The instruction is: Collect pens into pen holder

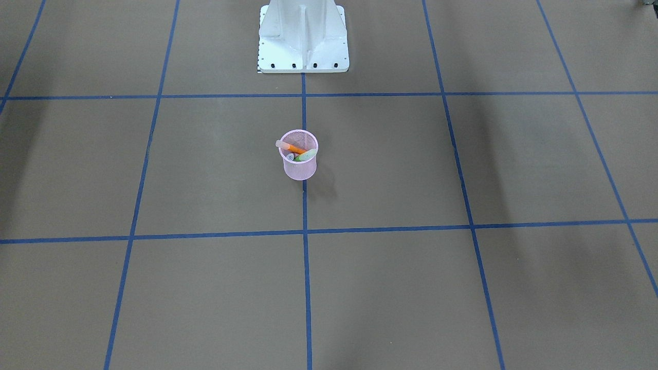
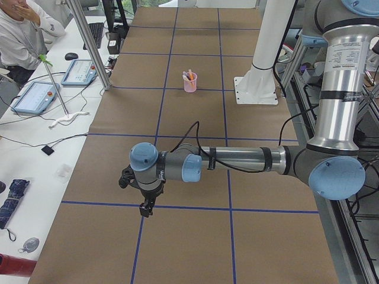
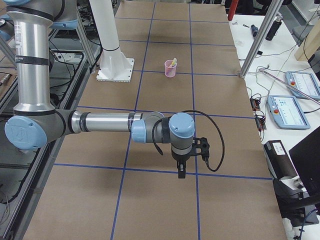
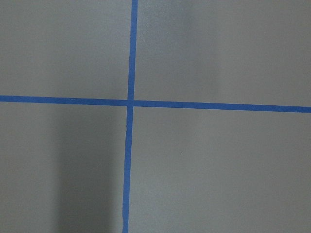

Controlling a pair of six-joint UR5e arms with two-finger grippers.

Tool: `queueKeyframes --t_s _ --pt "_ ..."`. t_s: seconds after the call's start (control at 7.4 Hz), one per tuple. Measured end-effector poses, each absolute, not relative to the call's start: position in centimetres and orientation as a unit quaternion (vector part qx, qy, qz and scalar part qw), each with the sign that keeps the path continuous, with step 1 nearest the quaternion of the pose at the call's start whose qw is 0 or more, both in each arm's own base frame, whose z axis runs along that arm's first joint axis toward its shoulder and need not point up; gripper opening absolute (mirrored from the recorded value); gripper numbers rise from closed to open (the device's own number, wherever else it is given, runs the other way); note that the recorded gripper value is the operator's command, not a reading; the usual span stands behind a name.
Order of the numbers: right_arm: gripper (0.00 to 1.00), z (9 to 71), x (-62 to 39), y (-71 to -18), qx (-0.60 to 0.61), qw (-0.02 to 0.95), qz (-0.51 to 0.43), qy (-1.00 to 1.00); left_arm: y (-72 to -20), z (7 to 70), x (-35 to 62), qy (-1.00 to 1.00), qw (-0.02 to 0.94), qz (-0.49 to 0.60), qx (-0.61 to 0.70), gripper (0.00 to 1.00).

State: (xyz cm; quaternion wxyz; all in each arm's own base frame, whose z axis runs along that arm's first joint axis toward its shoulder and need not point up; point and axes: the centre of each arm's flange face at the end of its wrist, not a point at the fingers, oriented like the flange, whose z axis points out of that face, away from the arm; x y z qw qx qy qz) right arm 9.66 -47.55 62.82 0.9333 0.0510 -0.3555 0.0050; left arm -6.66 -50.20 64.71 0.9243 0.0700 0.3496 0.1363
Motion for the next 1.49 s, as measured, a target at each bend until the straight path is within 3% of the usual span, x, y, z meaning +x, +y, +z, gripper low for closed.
queueKeyframes --t_s 0.41,1.49 --pt "1.0 61.4 8.7 -48.7 0.049 0.932 0.018 -0.36 -44.8 63.4 -8.0 0.351 0.927 0.12 0.062 1.0" --pt "1.0 64.6 8.3 -46.0 0.021 0.933 0.025 -0.359 -42.6 64.7 -8.1 0.35 0.929 0.113 0.048 1.0"
